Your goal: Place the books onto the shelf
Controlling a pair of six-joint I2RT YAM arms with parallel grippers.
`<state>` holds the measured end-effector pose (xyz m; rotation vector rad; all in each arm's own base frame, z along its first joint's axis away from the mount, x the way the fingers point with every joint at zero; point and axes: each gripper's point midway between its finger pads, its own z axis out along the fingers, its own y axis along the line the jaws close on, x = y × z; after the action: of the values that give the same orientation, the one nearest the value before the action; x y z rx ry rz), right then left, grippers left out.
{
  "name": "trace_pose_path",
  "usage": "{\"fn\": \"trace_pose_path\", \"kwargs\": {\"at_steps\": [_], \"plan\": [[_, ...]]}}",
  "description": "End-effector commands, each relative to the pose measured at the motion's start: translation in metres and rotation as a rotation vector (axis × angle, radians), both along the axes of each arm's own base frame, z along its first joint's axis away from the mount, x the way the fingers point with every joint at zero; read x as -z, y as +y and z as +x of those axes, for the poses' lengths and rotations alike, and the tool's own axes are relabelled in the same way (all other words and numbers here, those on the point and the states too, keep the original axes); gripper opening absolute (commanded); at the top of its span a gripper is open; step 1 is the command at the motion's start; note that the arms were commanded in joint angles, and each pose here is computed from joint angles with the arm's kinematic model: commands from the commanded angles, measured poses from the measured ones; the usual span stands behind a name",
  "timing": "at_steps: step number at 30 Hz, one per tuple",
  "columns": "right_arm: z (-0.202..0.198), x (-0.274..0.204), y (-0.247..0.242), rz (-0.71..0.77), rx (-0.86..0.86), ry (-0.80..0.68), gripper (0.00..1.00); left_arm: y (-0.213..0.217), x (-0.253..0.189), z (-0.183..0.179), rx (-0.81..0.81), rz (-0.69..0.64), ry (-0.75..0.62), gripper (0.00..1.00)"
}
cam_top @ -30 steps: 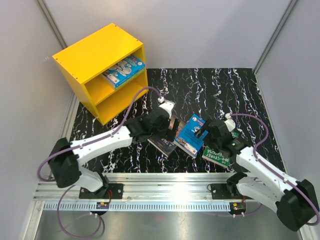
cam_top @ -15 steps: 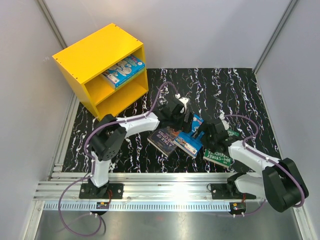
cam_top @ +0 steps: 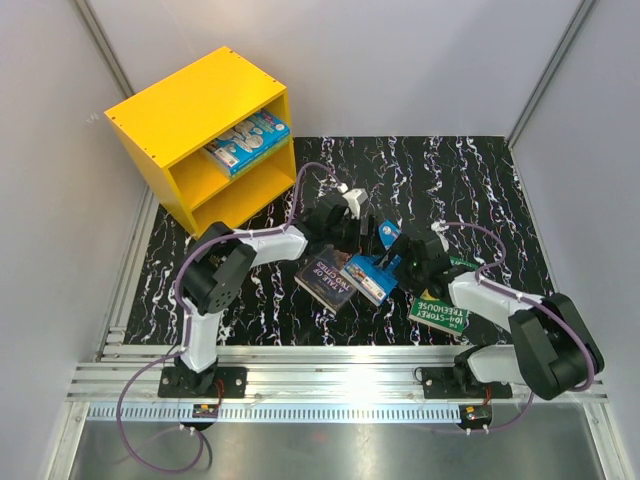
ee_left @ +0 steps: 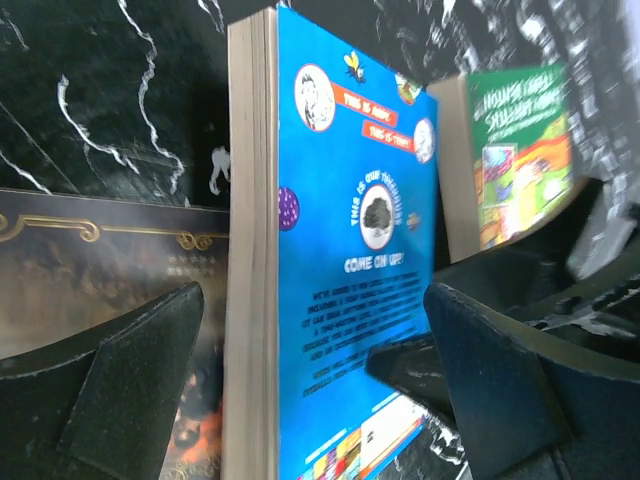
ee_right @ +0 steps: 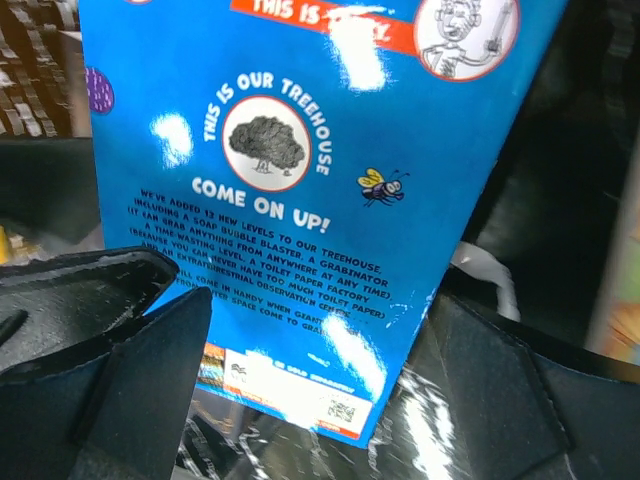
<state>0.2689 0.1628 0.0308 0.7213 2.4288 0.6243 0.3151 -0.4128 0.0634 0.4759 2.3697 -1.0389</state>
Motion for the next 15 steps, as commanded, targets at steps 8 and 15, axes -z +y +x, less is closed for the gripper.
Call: {"fn": "trace_pose_path", "kwargs": {"at_steps": [8, 15], "plan": [[-0.025, 0.066, 0.000, 0.008, 0.006, 0.162, 0.99, -0.020, 0.005, -0.107, 0.312, -0.256, 0.313, 0.73], [-0.026, 0.062, -0.001, 0.011, 0.010, 0.143, 0.98, -0.012, 0.001, -0.108, 0.321, -0.199, 0.281, 0.06]]}}
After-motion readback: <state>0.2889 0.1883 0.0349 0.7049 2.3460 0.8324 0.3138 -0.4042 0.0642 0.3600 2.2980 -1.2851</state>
